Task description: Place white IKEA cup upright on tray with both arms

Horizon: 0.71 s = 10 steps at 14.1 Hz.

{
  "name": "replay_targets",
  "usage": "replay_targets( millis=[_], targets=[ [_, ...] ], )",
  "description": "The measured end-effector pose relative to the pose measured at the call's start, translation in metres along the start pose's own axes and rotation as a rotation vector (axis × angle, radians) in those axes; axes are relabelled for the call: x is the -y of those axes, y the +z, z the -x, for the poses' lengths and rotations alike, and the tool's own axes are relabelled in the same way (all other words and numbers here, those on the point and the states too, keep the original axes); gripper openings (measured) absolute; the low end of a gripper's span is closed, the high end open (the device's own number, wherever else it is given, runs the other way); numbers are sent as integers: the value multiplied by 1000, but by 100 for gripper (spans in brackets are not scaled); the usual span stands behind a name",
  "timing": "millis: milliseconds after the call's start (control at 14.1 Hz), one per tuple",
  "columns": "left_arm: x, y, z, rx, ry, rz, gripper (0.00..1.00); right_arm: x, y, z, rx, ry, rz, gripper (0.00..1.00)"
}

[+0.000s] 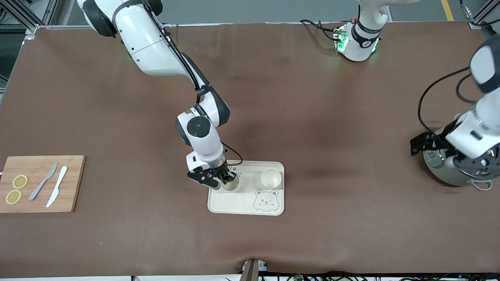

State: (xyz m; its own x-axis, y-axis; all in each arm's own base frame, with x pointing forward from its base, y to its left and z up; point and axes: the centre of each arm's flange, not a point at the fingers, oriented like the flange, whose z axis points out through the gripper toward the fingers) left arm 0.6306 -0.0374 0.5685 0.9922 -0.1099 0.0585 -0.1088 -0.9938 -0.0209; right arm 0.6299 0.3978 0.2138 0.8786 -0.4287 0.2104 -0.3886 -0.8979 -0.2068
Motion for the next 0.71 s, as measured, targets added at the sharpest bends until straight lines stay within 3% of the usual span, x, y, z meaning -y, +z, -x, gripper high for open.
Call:
replay_targets(
  millis=[71,636,707],
  targets=[
    [0,-15,10,1,0,0,100,0,0,0,-2,-1,0,8],
    [-2,-79,57,-57,-7,2,100,2,-1,-2,-34,-35,-8,93],
    [-4,-83,59,-64,-13,19,100,3,-2,-3,-37,-36,-10,100]
  ],
)
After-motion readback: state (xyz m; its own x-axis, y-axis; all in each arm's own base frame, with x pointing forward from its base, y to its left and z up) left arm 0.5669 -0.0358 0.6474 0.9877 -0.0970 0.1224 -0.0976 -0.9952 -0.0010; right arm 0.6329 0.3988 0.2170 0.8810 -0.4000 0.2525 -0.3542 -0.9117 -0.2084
